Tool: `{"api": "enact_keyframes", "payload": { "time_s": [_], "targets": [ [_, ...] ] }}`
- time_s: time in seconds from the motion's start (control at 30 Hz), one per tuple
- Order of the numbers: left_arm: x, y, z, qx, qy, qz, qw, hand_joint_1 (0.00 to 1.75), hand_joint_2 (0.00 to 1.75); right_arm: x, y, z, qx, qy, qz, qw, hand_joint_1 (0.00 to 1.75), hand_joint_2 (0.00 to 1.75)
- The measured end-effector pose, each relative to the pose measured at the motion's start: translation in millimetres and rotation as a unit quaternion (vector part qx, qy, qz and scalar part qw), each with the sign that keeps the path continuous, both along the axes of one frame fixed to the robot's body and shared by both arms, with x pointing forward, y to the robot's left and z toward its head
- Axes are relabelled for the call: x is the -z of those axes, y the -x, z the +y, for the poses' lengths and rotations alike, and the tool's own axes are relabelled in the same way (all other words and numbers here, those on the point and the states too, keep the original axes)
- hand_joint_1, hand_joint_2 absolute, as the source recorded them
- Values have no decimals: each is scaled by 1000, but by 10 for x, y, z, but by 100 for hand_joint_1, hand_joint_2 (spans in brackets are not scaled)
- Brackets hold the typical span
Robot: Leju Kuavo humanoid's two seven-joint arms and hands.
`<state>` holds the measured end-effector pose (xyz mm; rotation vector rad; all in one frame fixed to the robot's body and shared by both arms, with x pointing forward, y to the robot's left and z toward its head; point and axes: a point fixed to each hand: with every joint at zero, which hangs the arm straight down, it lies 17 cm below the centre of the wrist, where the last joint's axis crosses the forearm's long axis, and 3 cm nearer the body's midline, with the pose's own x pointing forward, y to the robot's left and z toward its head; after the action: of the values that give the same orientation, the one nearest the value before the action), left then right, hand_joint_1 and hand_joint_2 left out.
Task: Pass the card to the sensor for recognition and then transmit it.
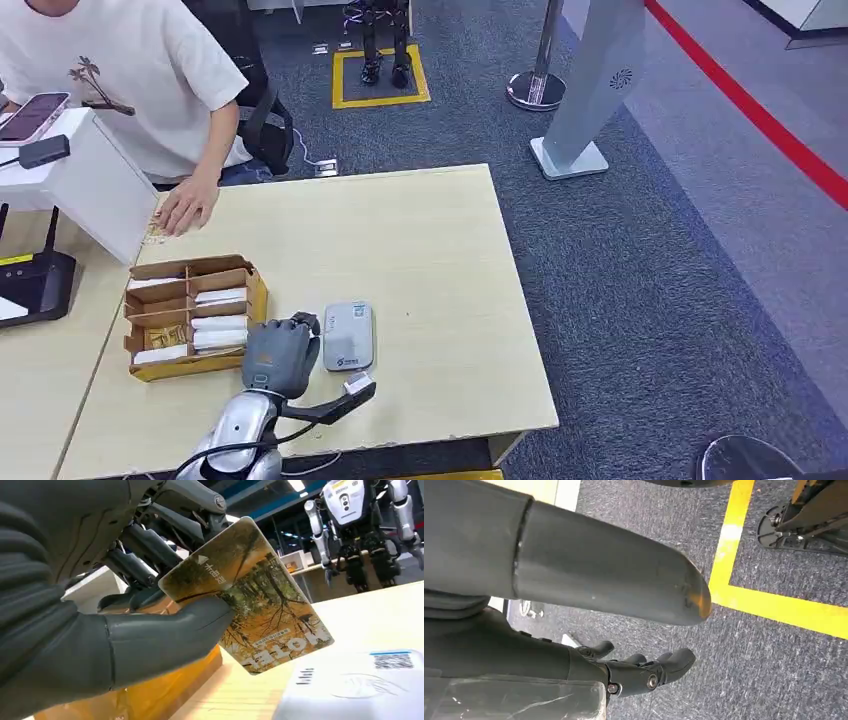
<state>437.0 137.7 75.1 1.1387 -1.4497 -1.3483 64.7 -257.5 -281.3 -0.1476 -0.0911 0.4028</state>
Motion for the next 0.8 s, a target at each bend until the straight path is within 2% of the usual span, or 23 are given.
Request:
{"api": "enact_keyframes", "payload": {
  "time_s": [0.43, 0.8],
  "targets": [
    [-31, -22, 168, -12, 8, -2, 1000, 175, 175, 0, 6, 6, 6, -2, 1, 1000, 0, 0],
    [-50, 91, -245, 42, 85, 23, 995, 175, 175, 0, 8, 28, 3, -6, 2, 1000, 0, 0]
  ]
}}
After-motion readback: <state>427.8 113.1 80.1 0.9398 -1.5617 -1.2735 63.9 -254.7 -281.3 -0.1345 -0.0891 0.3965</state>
